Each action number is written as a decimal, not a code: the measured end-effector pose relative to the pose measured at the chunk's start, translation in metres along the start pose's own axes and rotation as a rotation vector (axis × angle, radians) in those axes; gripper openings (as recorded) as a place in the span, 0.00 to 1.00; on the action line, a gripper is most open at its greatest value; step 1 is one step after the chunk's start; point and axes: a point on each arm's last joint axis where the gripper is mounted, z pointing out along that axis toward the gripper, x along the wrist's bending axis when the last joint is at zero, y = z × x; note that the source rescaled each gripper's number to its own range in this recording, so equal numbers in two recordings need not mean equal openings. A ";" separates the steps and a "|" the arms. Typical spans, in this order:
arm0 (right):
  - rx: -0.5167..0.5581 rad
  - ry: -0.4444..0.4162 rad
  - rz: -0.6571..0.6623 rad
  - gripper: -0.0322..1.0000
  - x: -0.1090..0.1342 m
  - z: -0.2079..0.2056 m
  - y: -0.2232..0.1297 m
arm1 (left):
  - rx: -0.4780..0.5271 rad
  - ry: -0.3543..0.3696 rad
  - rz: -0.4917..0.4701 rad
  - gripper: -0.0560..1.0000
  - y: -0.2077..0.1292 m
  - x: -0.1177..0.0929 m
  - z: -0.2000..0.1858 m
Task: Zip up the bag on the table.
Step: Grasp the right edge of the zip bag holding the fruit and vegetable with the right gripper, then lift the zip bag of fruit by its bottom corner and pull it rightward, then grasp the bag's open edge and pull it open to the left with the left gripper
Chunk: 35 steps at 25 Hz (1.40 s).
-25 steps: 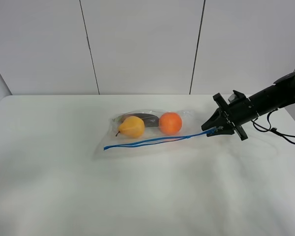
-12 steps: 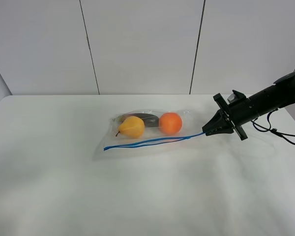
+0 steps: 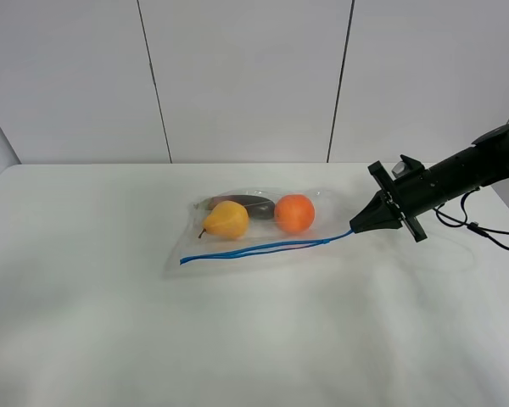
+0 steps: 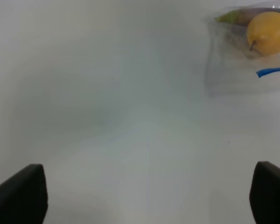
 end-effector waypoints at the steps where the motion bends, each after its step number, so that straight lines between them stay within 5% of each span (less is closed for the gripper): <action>1: 0.003 0.001 -0.003 0.03 0.000 0.000 0.000 | 0.000 0.000 0.000 1.00 0.000 0.000 0.000; 8: -0.023 0.055 0.002 0.03 0.006 0.001 0.002 | 0.000 0.000 0.000 1.00 0.000 0.000 0.000; 17: 0.056 0.103 -0.063 0.03 0.044 0.040 -0.008 | 0.000 0.000 0.000 1.00 0.000 0.000 0.000; 35: 0.055 0.104 -0.062 0.03 0.044 0.040 -0.008 | 0.000 0.000 0.000 1.00 0.000 0.000 0.000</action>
